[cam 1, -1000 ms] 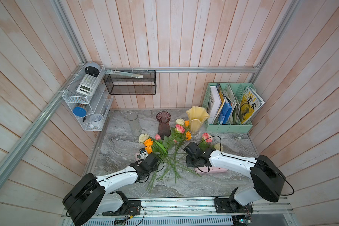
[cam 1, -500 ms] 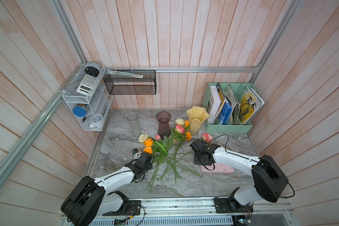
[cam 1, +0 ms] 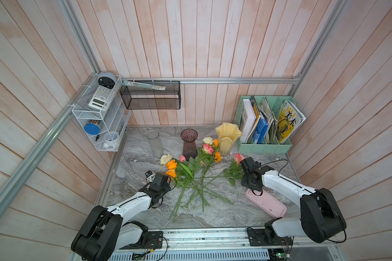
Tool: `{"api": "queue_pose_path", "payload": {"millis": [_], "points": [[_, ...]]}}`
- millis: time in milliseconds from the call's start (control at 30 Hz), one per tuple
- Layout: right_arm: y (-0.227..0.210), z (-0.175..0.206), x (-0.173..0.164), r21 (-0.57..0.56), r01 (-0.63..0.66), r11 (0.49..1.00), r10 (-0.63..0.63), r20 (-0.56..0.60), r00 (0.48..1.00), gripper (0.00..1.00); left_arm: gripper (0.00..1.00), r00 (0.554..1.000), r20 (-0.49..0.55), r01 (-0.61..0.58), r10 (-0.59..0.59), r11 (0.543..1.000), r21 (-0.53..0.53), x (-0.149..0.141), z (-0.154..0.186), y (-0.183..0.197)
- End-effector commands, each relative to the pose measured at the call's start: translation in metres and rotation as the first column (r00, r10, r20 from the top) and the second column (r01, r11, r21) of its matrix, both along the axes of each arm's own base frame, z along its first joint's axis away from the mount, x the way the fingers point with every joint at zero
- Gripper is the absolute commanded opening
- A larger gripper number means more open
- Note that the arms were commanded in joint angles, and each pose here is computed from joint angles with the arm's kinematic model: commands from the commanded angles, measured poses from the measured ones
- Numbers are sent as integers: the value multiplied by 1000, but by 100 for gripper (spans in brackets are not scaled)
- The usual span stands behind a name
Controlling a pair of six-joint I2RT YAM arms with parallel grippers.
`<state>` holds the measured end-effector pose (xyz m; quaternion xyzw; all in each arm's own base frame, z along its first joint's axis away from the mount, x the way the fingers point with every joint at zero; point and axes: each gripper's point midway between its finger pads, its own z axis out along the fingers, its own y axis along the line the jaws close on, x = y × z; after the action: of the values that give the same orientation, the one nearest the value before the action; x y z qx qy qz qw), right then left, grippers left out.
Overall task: Arrange the flowers in different vases according to their colors
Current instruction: Move the distractor to the center of the board.
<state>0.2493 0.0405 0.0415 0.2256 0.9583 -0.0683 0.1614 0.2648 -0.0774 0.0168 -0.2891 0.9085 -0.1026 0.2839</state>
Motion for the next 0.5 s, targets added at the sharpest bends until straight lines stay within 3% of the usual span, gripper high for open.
{"api": "queue_pose_path", "payload": {"millis": [0,233,400,433,467], "points": [[-33,-1,-26,-91,21,996,-29,-85,996,0,0,996,-92,-17,22,998,55,-16,-20,13],[-24,29,-4,-1,-35,999,35,59,998,0,0,996,-75,-51,57,996,78,-6,-18,16],[3,54,9,55,-142,988,131,161,978,0,0,998,6,-62,62,993,102,3,12,22],[11,58,10,64,-171,983,157,179,971,0,1,998,32,-57,54,994,90,3,20,21],[22,64,10,72,-214,974,196,205,959,3,9,997,66,-44,40,997,63,4,29,17]]}}
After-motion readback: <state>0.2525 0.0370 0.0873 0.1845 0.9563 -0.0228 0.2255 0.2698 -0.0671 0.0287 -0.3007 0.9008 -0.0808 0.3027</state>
